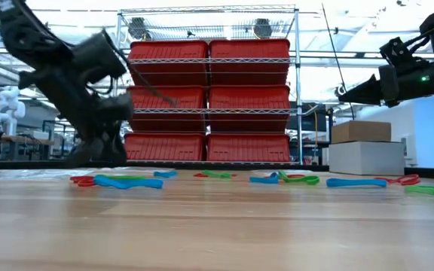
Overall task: Sort rubber bands
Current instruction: Open the top left transparent zip bag
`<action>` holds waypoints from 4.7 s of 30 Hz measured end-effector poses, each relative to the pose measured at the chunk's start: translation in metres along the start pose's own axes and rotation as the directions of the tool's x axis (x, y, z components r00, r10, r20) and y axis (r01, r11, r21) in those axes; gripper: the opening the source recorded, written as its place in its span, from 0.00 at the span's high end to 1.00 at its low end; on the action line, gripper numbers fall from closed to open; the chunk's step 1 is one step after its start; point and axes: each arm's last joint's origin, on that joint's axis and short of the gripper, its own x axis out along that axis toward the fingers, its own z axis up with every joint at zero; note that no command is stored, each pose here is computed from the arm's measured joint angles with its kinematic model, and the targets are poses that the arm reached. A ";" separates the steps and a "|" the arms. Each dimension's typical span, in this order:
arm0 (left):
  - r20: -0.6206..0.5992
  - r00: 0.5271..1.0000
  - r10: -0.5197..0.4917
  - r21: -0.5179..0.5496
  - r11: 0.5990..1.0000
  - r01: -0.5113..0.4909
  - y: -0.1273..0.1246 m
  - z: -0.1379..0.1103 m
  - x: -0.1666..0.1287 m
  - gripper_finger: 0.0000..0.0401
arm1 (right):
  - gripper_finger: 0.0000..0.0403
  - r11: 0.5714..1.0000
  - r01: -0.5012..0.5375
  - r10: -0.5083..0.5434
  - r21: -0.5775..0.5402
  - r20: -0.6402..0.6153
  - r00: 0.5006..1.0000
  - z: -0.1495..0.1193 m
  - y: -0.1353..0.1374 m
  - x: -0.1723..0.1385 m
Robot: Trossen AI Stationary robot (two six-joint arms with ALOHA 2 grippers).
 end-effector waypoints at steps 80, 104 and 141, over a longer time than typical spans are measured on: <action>0.391 0.841 -0.373 -0.143 0.878 0.456 0.040 0.104 -0.041 1.00 | 1.00 0.919 -0.144 0.040 0.367 0.276 0.960 0.027 -0.001 -0.003; 0.527 0.805 -0.273 -0.171 0.894 0.415 0.059 0.130 -0.054 1.00 | 0.90 0.909 -0.354 0.389 0.222 -0.143 0.910 0.103 0.062 0.101; 0.515 0.814 -0.270 -0.198 0.886 0.419 0.059 0.129 -0.054 1.00 | 0.99 0.862 -0.495 0.489 0.110 -0.436 0.756 0.124 0.131 0.193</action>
